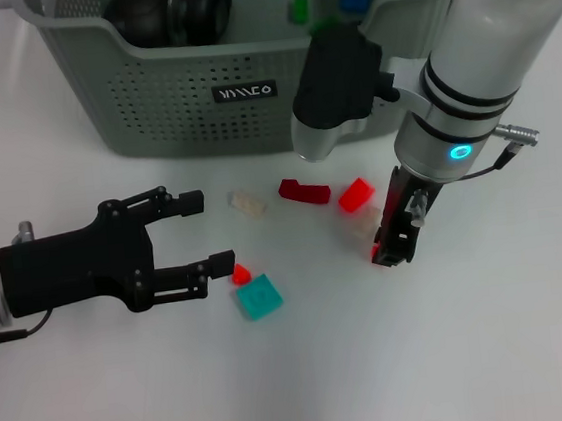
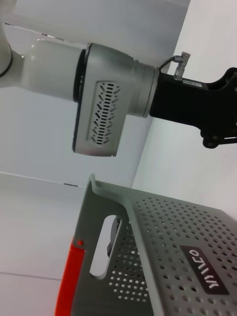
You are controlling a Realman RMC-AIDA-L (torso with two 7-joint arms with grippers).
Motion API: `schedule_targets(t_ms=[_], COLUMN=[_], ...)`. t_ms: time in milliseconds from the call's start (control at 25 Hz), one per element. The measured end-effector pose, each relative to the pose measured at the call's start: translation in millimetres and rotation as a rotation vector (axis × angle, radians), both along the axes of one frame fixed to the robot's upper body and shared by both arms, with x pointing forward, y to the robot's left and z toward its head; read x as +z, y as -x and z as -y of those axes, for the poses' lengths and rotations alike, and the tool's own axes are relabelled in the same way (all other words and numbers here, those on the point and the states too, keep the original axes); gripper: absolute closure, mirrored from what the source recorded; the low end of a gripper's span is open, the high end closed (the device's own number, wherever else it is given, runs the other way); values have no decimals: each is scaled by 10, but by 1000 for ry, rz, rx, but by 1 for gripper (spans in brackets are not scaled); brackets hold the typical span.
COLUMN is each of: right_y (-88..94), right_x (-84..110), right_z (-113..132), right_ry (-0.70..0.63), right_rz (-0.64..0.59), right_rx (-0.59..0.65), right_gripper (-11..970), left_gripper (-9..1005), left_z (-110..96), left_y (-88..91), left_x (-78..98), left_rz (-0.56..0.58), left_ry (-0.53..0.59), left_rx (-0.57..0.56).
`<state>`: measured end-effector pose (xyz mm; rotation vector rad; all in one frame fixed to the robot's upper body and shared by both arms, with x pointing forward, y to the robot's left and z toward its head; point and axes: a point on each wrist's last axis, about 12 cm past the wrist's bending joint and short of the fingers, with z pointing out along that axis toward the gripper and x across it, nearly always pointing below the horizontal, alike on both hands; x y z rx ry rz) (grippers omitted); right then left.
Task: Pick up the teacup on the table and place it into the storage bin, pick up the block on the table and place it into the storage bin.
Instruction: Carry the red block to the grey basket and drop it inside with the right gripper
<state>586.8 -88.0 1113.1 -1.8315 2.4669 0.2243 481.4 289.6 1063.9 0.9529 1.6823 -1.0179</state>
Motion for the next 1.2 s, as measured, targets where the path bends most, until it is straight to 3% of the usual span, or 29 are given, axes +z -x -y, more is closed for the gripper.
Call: schedule_targets(t_ms=[200, 320, 520, 640, 800, 920, 1000, 1200], right_y=[23, 37, 14, -112, -345, -530, -643, -842], right_x=[151, 396, 1100, 1558, 1902, 1959, 1897, 1573], right_z=[-57, -102, -157, -121, -52, -29, -50, -120], right_ry=[-44, -106, -310, -459, -587, -572, -515, -383], right_rz=[13, 17, 65, 163, 288, 400, 447, 451], right_rx=[22, 37, 47, -6, -115, -202, -240, -277], right_gripper=[739, 752, 751, 747, 742, 738, 735, 729], left_gripper=[151, 151, 151, 151, 151, 151, 151, 151], left_z=[-11, -14, -23, -25, -25, -23, -22, -17], left_y=[19, 30, 42, 45, 48, 53, 50, 36], left_x=[-7, -8, -9, -10, -7, 3, 13, 29], left_rz=[-3, -3, -5, -5, -5, -3, 0, 6], left_ry=[0, 1, 2, 2, 4, 13, 16, 19], left_rx=[3, 2, 2, 2, -1, -6, -9, -15])
